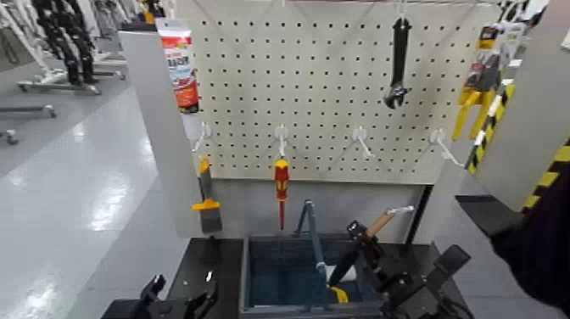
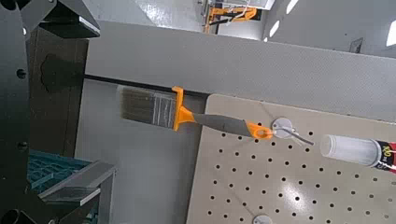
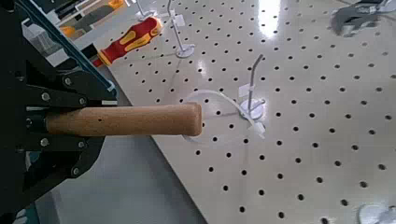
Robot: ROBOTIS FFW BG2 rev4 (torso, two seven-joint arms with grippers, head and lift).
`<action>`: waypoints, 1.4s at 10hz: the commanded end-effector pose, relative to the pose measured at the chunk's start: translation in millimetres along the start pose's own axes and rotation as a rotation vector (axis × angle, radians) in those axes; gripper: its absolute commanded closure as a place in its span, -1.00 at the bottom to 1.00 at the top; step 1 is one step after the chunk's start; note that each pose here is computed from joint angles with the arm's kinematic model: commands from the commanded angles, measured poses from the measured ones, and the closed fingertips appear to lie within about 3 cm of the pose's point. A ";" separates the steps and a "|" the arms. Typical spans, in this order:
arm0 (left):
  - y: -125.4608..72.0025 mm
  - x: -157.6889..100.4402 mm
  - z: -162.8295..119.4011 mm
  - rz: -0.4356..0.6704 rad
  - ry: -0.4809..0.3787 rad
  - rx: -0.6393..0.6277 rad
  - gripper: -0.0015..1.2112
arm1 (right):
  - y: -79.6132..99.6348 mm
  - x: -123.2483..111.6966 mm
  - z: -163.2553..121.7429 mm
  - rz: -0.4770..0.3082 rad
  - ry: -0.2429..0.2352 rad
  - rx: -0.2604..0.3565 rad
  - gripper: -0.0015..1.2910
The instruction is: Put the tool with the wooden handle into the crate.
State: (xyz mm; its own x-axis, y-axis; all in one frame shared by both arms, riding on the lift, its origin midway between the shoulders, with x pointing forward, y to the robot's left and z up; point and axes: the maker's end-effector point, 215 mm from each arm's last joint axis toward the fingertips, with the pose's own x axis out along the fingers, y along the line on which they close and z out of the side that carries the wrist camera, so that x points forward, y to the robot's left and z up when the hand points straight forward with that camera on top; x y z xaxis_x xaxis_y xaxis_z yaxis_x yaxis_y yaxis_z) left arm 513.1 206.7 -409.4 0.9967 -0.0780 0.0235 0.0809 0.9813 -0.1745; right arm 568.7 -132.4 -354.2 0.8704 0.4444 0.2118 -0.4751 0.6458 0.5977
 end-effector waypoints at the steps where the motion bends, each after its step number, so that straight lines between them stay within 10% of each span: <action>1: 0.6 0.1 0.9 0.001 -0.002 -0.003 -0.81 | 10.9 8.3 -20.6 0.015 0.043 0.068 0.86; 2: 1.0 -0.6 0.5 0.002 -0.002 -0.006 -0.81 | 16.5 10.9 -25.6 0.021 0.056 0.094 0.78; 6: 2.7 -1.2 1.5 0.004 -0.005 -0.007 -0.81 | 18.1 11.5 -22.1 0.005 0.050 0.093 -0.78; 10: 3.1 -1.9 0.7 0.006 -0.004 -0.010 -0.81 | 14.7 9.4 -6.2 -0.015 0.025 0.038 -0.74; 14: 4.1 -2.5 1.1 0.007 -0.006 -0.010 -0.81 | -4.7 -7.3 27.3 -0.138 0.002 -0.154 -0.74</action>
State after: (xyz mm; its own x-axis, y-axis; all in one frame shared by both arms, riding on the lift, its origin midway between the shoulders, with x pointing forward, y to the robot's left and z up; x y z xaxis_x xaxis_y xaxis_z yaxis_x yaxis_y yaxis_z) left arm 511.4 210.4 -408.7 0.9971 -0.0707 0.0287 0.0748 0.9800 -0.1844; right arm 570.8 -150.6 -340.6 0.9261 0.3526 0.1343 -0.3686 0.7694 0.5218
